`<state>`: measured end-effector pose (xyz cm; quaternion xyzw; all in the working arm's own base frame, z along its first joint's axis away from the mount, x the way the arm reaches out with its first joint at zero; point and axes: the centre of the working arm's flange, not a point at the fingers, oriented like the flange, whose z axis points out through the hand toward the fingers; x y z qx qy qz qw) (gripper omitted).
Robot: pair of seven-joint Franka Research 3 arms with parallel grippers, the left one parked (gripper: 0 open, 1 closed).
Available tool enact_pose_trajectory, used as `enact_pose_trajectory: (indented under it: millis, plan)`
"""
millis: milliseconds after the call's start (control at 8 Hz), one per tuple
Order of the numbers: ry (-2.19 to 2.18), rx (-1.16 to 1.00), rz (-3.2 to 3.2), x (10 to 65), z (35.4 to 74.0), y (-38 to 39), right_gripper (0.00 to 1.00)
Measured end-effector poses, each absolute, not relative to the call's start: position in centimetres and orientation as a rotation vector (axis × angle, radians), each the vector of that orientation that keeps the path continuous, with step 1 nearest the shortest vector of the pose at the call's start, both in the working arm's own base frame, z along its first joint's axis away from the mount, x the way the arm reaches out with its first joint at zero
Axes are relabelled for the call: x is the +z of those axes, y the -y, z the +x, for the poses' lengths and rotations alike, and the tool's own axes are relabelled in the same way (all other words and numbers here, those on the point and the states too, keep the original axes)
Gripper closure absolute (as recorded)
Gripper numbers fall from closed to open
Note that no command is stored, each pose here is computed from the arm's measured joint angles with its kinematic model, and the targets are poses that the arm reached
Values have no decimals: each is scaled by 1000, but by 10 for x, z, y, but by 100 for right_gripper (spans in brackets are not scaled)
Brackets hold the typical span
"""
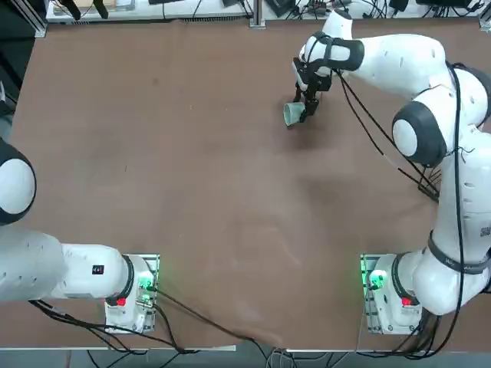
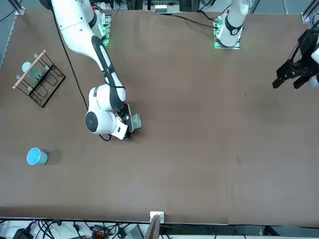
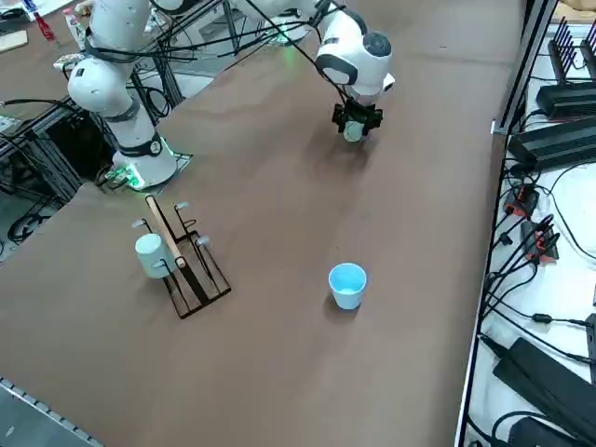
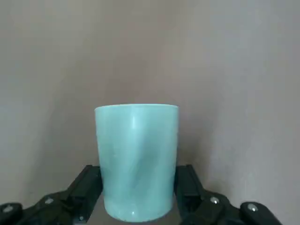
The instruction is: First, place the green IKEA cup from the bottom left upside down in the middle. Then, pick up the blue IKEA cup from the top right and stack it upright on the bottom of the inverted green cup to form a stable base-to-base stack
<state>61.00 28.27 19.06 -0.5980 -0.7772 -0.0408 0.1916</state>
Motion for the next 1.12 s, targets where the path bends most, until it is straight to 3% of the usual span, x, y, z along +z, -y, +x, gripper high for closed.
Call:
enact_pose_trajectory:
  millis: [375, 750, 1125]
  plan:
    - [2179, -122, -1721, 199, 619, -269, 13]
    - [2184, -100, -1790, 252, 652, -212, 13]
    - [2227, 272, -1852, 304, 661, -152, 13]
